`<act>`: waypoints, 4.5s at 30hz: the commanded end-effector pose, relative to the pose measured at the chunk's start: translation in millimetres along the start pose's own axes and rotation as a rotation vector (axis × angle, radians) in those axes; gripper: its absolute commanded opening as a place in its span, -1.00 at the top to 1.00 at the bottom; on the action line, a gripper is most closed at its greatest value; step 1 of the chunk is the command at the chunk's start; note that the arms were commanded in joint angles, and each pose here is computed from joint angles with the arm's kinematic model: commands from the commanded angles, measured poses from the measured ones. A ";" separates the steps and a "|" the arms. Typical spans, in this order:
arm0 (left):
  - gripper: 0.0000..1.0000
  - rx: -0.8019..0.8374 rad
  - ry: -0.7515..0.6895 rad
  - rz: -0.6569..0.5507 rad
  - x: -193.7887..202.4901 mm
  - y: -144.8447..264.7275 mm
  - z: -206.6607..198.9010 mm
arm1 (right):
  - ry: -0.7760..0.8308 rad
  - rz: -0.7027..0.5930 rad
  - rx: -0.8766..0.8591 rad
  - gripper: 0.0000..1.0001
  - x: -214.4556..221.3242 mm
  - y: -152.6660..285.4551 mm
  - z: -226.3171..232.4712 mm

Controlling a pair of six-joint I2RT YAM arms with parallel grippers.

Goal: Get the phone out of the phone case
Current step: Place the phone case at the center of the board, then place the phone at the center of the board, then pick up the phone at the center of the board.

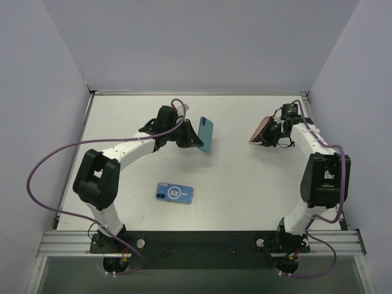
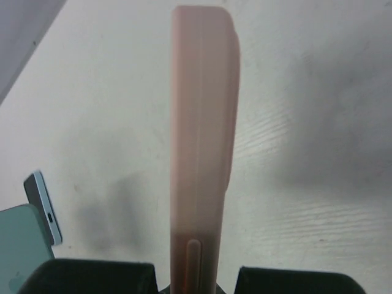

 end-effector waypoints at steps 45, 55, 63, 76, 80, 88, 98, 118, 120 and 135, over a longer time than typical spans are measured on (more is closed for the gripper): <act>-0.17 0.016 0.231 -0.023 -128.8 -114.7 55.1 | -0.482 -0.219 0.182 -0.61 109.6 60.1 -87.8; -0.89 -0.162 0.072 -0.067 -110.7 -57.6 39.7 | -0.073 -0.239 0.232 -0.62 79.8 78.0 -19.9; -0.92 -0.224 0.010 -0.201 -84.5 39.9 15.9 | 0.491 -0.039 0.108 -0.57 99.8 45.4 78.7; -0.94 -0.339 0.143 -0.349 -44.3 182.5 70.6 | 1.312 0.302 -0.167 -0.67 191.6 -24.9 203.2; -0.95 -0.393 0.174 -0.365 -28.8 193.3 92.9 | 1.390 0.376 -0.187 -0.83 206.4 -59.4 205.3; -0.95 -0.399 0.192 -0.348 -8.4 195.3 105.0 | 1.572 0.340 -0.185 -0.93 226.4 -92.6 194.7; -0.95 -0.373 0.181 -0.344 -7.2 194.6 102.7 | 1.631 0.462 -0.293 -1.00 256.5 -102.5 187.3; -0.95 -0.293 0.302 -0.360 -16.3 197.6 111.5 | 1.563 0.356 0.110 -0.17 264.9 -128.8 165.7; -0.95 -0.258 0.337 -0.350 -17.7 197.5 112.5 | 1.488 0.379 0.044 0.21 265.0 -125.4 169.7; -0.95 0.060 0.592 -0.224 16.5 150.2 146.8 | 0.876 0.103 -0.329 1.00 201.7 -79.8 196.0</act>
Point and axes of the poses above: each gripper's point midway between its finger pads, its own y axis back along the fingers, its own z axis along the line the jaws close on, x = y × z, the point moved 6 cm from there along y, back along the fingers, and after that the axes turned 13 degrees about y, right-handed, at the moved point
